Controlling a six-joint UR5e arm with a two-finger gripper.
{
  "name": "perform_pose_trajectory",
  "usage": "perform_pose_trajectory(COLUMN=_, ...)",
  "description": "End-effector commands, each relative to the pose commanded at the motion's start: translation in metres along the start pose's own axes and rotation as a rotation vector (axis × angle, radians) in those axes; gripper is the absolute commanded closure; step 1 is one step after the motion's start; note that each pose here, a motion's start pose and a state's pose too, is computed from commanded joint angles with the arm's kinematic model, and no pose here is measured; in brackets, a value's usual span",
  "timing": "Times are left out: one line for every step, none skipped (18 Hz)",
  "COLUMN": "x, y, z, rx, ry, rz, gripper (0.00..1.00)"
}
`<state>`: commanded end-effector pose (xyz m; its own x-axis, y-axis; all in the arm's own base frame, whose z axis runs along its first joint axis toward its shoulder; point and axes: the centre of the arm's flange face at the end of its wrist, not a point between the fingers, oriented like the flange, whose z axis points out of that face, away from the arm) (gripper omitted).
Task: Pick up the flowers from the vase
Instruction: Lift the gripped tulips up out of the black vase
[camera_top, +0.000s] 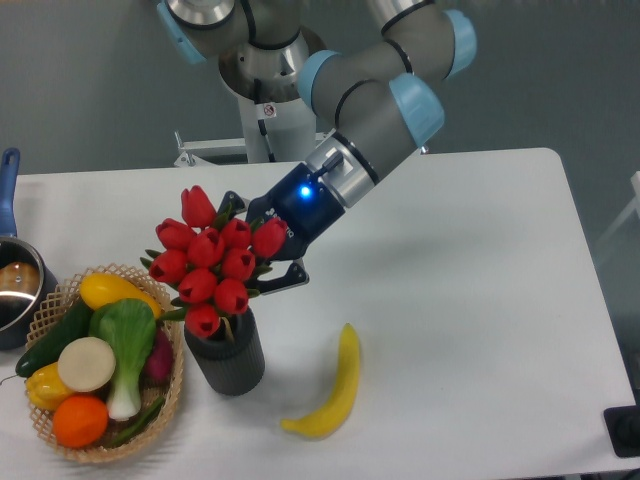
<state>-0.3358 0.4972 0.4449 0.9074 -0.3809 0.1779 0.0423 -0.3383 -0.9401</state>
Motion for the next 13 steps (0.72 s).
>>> perform_pose_trajectory(x=0.001, y=-0.002, z=0.000, rx=0.007, ry=0.004, rz=0.001, gripper=0.63)
perform_pose_trajectory(x=0.002, y=-0.004, z=-0.001, rx=0.014, ry=0.007, rz=0.001, gripper=0.63)
perform_pose_trajectory(x=0.003, y=-0.007, z=-0.002, rx=0.024, ry=0.014, rz=0.000, gripper=0.63)
perform_pose_trajectory(x=0.004, y=-0.011, z=-0.003, rx=0.033, ry=0.016, rz=-0.006, gripper=0.63)
perform_pose_trajectory(x=0.002, y=-0.017, z=-0.010, rx=0.040, ry=0.006, rz=-0.013, gripper=0.63)
perform_pose_trajectory(x=0.000, y=-0.022, z=-0.019, rx=0.045, ry=-0.010, rz=-0.022, gripper=0.63)
perform_pose_trajectory(x=-0.004, y=-0.027, z=-0.027, rx=0.049, ry=-0.024, rz=-0.028, gripper=0.63)
perform_pose_trajectory(x=-0.007, y=-0.033, z=-0.034, rx=0.053, ry=-0.039, rz=-0.024, gripper=0.63)
perform_pose_trajectory(x=-0.011, y=-0.038, z=-0.045, rx=0.059, ry=-0.056, rz=-0.030, gripper=0.63)
perform_pose_trajectory(x=-0.014, y=-0.041, z=-0.054, rx=0.065, ry=-0.073, rz=-0.046, gripper=0.63)
perform_pose_trajectory(x=-0.013, y=-0.046, z=-0.062, rx=0.068, ry=-0.087, rz=-0.054, gripper=0.63)
perform_pose_trajectory(x=-0.014, y=-0.047, z=-0.073, rx=0.073, ry=-0.106, rz=-0.060, gripper=0.63)
perform_pose_trajectory(x=-0.015, y=-0.048, z=-0.079, rx=0.076, ry=-0.117, rz=-0.063, gripper=0.63)
